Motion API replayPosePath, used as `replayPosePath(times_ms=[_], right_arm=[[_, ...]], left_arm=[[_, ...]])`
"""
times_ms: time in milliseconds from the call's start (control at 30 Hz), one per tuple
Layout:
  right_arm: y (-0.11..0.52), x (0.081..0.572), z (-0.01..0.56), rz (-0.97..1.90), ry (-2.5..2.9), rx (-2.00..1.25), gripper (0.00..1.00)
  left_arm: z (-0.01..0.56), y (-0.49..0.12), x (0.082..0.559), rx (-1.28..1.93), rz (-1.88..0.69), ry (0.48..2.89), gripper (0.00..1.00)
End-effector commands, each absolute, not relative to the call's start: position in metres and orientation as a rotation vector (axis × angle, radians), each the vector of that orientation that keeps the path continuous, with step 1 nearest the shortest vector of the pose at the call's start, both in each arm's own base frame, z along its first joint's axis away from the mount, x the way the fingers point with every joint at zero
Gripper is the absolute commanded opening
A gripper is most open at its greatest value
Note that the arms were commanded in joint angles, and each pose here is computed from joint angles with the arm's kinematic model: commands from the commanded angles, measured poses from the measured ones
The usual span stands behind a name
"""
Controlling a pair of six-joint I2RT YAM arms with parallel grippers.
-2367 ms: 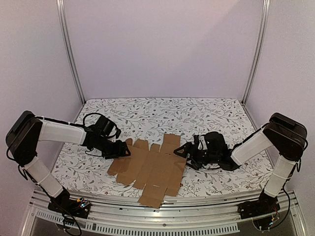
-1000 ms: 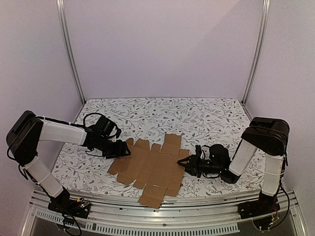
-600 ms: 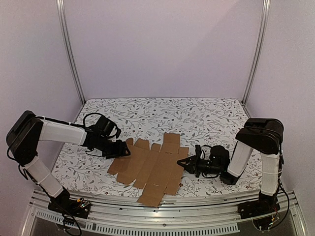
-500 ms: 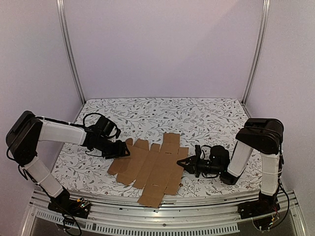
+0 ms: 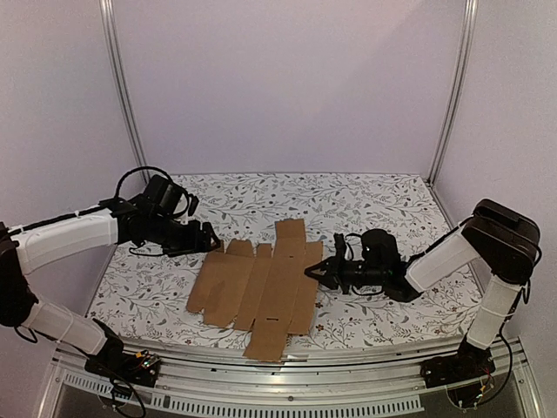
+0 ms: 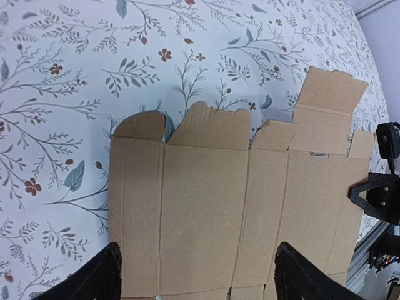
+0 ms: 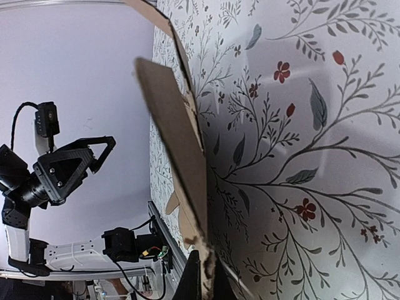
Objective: Fold the paper box
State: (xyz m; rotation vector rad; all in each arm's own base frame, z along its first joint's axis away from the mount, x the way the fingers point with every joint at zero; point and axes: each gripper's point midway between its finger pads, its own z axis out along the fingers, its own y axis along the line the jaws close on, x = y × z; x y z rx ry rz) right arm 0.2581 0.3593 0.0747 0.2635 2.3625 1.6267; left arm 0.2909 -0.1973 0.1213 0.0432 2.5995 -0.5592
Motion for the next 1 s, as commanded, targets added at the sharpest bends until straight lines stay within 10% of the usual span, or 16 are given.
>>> replayPosePath(times_ms=[0, 967], right_arm=[[0.355, 0.257, 0.080, 1.459, 2.505, 0.075, 0.00], [0.288, 0.313, 0.241, 0.076, 2.274, -1.282, 0.00]], left_arm=[[0.159, -0.193, 0.287, 0.080, -0.554, 2.544, 0.83], [0.214, -0.203, 0.266, 0.142, -0.745, 2.402, 0.89]])
